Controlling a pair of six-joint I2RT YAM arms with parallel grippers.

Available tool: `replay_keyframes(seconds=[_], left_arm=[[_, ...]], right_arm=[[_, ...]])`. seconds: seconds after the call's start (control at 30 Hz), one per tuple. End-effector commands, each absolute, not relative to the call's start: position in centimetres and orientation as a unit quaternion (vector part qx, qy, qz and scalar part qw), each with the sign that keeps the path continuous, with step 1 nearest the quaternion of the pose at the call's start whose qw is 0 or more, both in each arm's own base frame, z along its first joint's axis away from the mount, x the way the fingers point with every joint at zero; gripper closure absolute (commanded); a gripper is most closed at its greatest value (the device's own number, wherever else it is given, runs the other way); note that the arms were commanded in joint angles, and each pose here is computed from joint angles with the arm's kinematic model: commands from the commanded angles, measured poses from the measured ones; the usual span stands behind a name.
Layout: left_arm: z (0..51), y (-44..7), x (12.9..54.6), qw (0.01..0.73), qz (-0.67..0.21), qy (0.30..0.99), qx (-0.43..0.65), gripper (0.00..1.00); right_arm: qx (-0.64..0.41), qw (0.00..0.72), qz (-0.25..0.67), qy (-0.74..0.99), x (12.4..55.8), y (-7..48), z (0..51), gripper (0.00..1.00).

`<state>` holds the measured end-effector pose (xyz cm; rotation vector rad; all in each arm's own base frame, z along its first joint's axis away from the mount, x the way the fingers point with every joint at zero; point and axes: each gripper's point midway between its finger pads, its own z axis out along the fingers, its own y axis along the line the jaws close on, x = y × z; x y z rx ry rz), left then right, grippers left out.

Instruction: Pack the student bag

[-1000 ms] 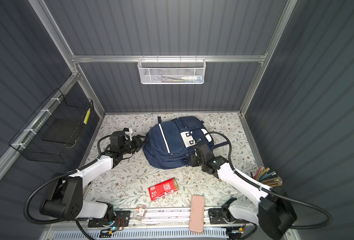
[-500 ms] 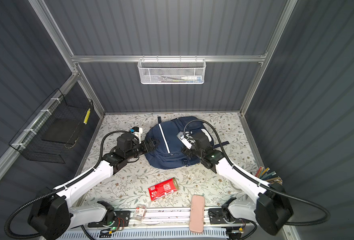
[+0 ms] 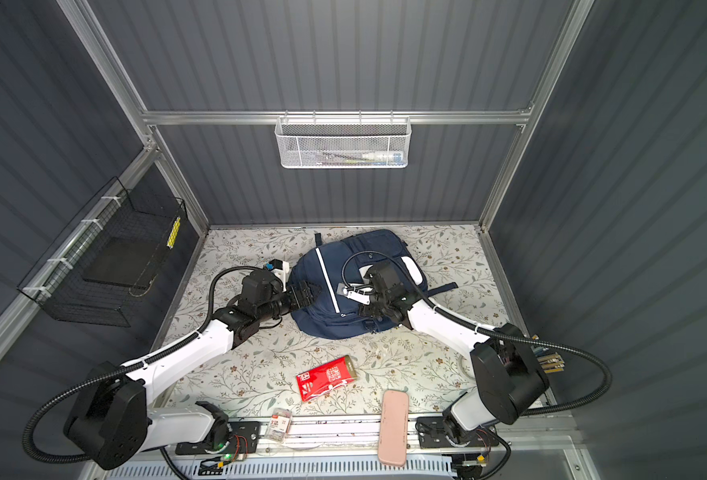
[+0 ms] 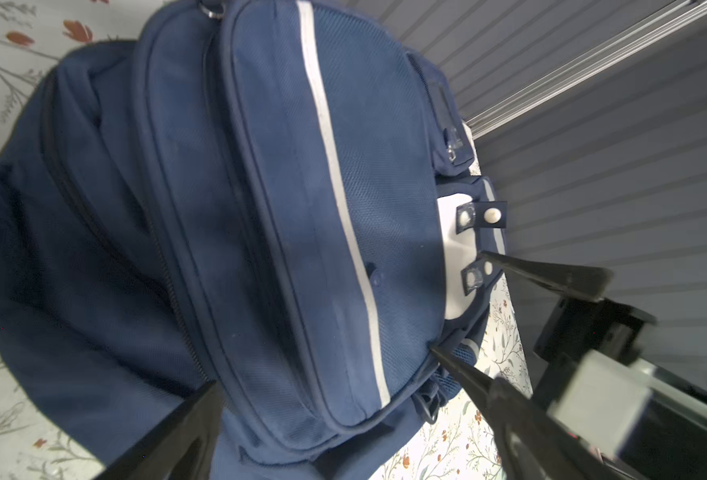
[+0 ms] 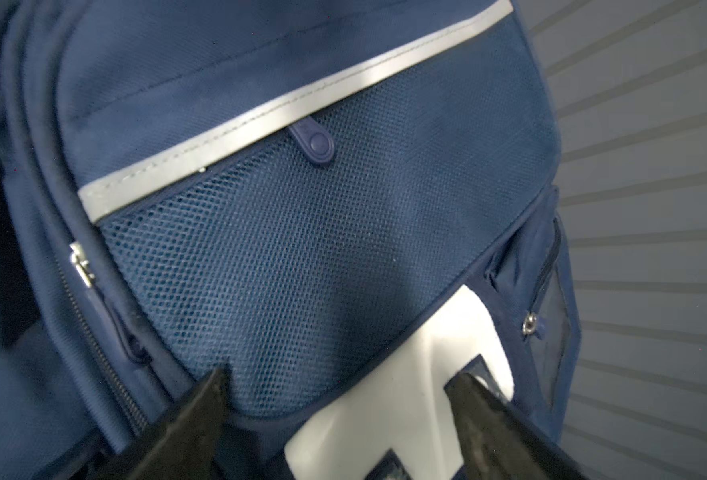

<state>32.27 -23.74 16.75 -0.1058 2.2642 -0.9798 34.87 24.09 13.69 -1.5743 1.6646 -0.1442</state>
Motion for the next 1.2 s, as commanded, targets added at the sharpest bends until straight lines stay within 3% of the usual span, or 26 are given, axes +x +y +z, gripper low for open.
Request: replay_keyframes(seconds=[0.0,0.27,0.47,0.63,0.8,0.83,0.93,0.97,1.17], left_arm=[[16.4,-24.2,32.2,0.325,-0.381,0.865,-0.041,0.00],[17.6,-24.6,32.8,0.335,-0.387,0.858,-0.040,0.00],[16.8,-24.5,32.7,0.326,-0.387,0.861,-0.049,0.00],[16.1,-24.7,32.9,0.321,-0.387,0.863,-0.051,0.00],[16.4,-24.8,32.8,0.320,-0.390,0.862,-0.049,0.00],[16.4,-24.7,32.7,0.321,-0.389,0.862,-0.049,0.00],[16.6,-24.6,32.7,0.324,-0.387,0.862,-0.049,0.00],[16.7,-24.6,32.7,0.324,-0.388,0.862,-0.047,0.00],[17.7,-24.9,32.7,0.328,-0.394,0.858,-0.042,0.07]], right_arm=[[-0.647,0.410,-0.027,0.642,32.8,24.8,14.9,0.11],[-0.650,0.412,-0.067,0.634,34.1,24.3,13.3,0.05],[-0.673,0.387,-0.024,0.630,32.1,24.7,12.2,0.05],[-0.677,0.405,-0.034,0.613,33.8,25.9,11.7,0.11],[-0.687,0.393,-0.018,0.611,34.3,26.9,11.1,0.32],[-0.687,0.392,-0.016,0.611,34.2,26.9,11.2,0.41],[-0.684,0.391,-0.003,0.616,33.7,26.9,11.9,0.85],[-0.685,0.392,0.005,0.614,33.3,27.0,12.2,0.93],[-0.667,0.416,0.044,0.617,31.6,28.1,15.9,0.91]])
